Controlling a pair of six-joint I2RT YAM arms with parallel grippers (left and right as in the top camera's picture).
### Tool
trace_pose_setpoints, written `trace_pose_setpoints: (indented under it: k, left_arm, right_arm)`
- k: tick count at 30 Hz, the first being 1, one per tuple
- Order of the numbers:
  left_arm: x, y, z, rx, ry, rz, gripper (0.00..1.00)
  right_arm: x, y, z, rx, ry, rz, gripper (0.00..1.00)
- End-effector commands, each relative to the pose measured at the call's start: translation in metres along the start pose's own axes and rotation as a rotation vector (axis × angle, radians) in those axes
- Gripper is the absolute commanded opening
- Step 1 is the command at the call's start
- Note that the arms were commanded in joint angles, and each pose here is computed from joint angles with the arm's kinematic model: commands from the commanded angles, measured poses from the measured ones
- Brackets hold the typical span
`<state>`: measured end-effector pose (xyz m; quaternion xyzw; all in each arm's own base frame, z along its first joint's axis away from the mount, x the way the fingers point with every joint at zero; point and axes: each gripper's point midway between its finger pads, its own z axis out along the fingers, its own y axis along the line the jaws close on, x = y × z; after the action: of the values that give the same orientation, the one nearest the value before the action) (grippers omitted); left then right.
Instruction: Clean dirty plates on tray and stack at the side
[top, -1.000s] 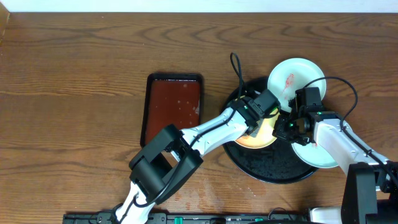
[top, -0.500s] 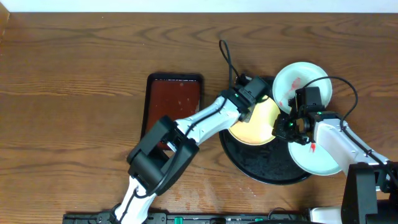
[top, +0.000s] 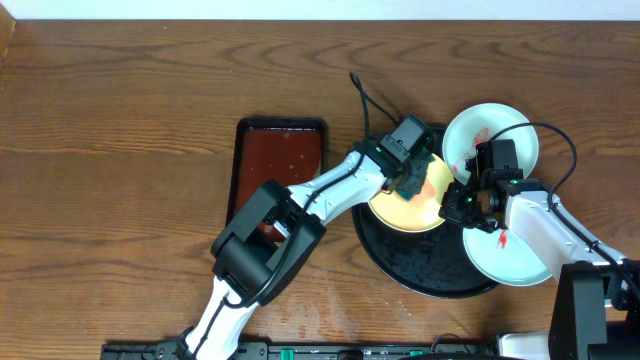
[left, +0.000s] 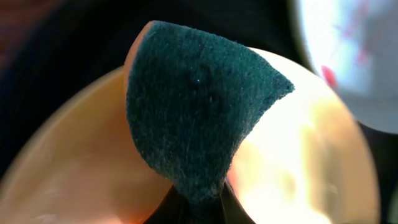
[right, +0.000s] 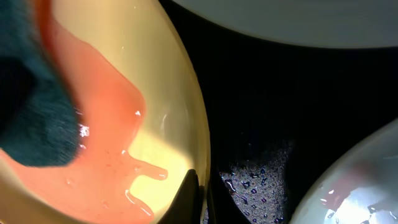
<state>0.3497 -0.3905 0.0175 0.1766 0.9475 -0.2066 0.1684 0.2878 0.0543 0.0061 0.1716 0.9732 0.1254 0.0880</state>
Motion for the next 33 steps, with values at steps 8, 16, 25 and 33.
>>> trace_pose_setpoints:
  k: [8,16,25,33]
  left_arm:
    - [0.052,-0.046,0.018,0.215,0.205,0.001,0.08]
    - [0.078,0.053,-0.001,-0.243,0.305,-0.054,0.07]
    - [0.042,0.097,-0.065,-0.564,0.144,-0.029,0.07]
    - [0.01,0.101,-0.132,-0.535,0.033,-0.099,0.07]
  right_arm:
    - [-0.001,-0.005,0.001,0.034,-0.007,-0.014,0.01]
    - [-0.001,-0.005,0.001,0.033,-0.009,-0.014,0.01]
    - [-0.003,-0.004,0.001,0.029,-0.017,-0.044,0.01]
    - [-0.003,-0.003,0.001,0.029,-0.015,-0.129,0.01]
